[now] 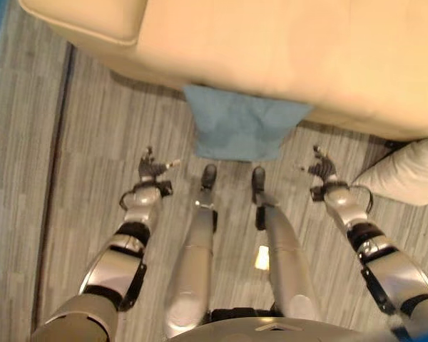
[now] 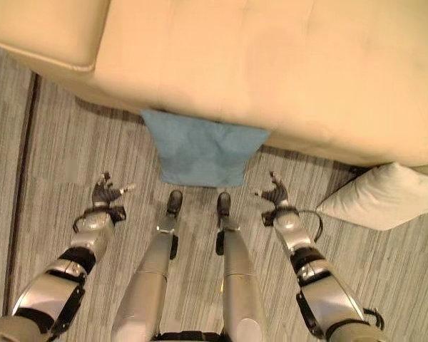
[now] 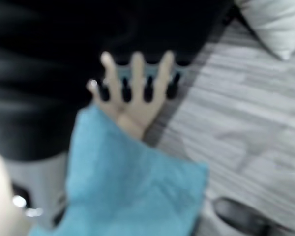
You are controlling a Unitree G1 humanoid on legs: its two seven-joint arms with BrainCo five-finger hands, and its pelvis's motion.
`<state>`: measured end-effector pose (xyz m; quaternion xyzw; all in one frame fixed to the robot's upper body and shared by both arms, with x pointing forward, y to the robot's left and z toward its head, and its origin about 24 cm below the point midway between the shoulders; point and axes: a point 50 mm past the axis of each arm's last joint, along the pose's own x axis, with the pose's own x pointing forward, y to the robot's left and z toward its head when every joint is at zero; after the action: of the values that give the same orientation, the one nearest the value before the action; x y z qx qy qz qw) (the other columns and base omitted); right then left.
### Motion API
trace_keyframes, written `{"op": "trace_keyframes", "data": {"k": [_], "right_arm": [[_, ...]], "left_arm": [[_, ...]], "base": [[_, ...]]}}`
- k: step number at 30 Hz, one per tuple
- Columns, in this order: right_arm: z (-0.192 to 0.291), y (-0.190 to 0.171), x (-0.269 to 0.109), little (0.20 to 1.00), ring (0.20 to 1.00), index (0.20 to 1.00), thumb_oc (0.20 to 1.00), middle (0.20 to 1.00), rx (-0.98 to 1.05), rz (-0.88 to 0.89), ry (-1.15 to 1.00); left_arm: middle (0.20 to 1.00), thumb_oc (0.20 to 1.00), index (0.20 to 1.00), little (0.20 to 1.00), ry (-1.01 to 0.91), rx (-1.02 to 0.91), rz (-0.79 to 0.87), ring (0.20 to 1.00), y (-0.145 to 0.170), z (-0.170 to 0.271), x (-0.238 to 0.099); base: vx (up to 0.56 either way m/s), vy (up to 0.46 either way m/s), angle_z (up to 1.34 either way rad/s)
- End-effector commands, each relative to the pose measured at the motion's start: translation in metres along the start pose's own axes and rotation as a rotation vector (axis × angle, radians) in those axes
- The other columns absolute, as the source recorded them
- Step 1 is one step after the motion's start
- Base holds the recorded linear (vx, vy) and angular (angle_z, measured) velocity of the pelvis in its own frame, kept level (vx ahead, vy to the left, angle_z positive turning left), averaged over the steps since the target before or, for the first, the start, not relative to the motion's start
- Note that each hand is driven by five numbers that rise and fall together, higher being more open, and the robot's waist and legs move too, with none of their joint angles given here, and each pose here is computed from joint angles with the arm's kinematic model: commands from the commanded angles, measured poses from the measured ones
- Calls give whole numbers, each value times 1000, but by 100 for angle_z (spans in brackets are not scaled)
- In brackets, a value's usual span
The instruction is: Pick up all the scattered cushions and arrange them neatly on the sofa.
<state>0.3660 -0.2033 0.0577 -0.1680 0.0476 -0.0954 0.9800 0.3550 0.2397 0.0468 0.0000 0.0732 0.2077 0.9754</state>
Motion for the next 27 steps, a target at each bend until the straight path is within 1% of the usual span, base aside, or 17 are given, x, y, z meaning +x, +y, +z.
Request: {"op": "trace_keyframes", "data": {"k": [1, 3, 4, 5, 6, 7, 11, 12, 13, 14, 15, 17, 21, 22, 27], "right_arm": [[-18, -19, -8, 1000, 1000, 1000, 1000, 1000, 28, -92, 25], [9, -23, 3, 1000, 1000, 1000, 1000, 1000, 45, -122, -50], [31, -29, 11, 1000, 1000, 1000, 1000, 1000, 48, -160, -106], [31, -29, 12, 1000, 1000, 1000, 1000, 1000, 49, -161, -107], [70, -33, 17, 1000, 1000, 1000, 1000, 1000, 49, -193, -241], [71, -33, 17, 1000, 1000, 1000, 1000, 1000, 49, -193, -242], [105, -40, 15, 1000, 1000, 1000, 1000, 1000, 61, -200, -379], [105, -40, 15, 1000, 1000, 1000, 1000, 1000, 61, -200, -379], [115, -45, 17, 1000, 1000, 1000, 1000, 1000, 61, -202, -404], [118, -45, 17, 1000, 1000, 1000, 1000, 1000, 68, -196, -412], [130, -51, 19, 1000, 1000, 1000, 1000, 1000, 70, -206, -437], [141, -52, 19, 1000, 1000, 1000, 1000, 1000, 69, -210, -470], [141, -52, 19, 1000, 1000, 1000, 1000, 1000, 69, -210, -470], [167, -62, 18, 1000, 1000, 1000, 1000, 1000, 66, -232, -536], [181, -64, 18, 1000, 1000, 1000, 1000, 1000, 65, -206, -574]], "left_arm": [[1000, 1000, 1000, 1000, 4, -6, 84, 1000, 27, -9, -2], [1000, 1000, 1000, 1000, -46, -5, 65, 1000, 20, 13, 6], [1000, 1000, 1000, 1000, -105, 3, 58, 1000, 17, 39, 13], [1000, 1000, 1000, 1000, -107, 3, 58, 1000, 16, 39, 14], [1000, 1000, 1000, 1000, -213, -23, 40, 1000, 8, 80, 19], [1000, 1000, 1000, 1000, -213, -23, 40, 1000, 8, 80, 19], [1000, 1000, 1000, 1000, -363, -30, 1, 1000, -4, 132, 19], [1000, 1000, 1000, 1000, -363, -29, 1, 1000, -4, 132, 19], [1000, 1000, 1000, 1000, -413, -11, -13, 1000, -9, 150, 18], [1000, 1000, 1000, 1000, -423, -8, -15, 1000, -10, 154, 18], [1000, 1000, 1000, 1000, -470, 1, -17, 1000, -13, 172, 16], [1000, 1000, 1000, 1000, -502, 13, -14, 1000, -15, 184, 15], [1000, 1000, 1000, 1000, -502, 13, -14, 1000, -15, 184, 15], [1000, 1000, 1000, 1000, -572, 36, 5, 1000, -19, 211, 10], [1000, 1000, 1000, 1000, -606, 44, -2, 1000, -21, 224, 8]], "base": [[73, 22, 6], [94, 25, 5], [22, 26, 3], [64, 69, -1], [56, 54, -11], [69, 59, -14], [29, 34, -12], [28, 28, -10], [28, 22, -15], [36, 52, -18], [29, 35, -11], [9, 21, -10], [7, -6, -10], [34, -48, 7], [9, -16, 3]]}}
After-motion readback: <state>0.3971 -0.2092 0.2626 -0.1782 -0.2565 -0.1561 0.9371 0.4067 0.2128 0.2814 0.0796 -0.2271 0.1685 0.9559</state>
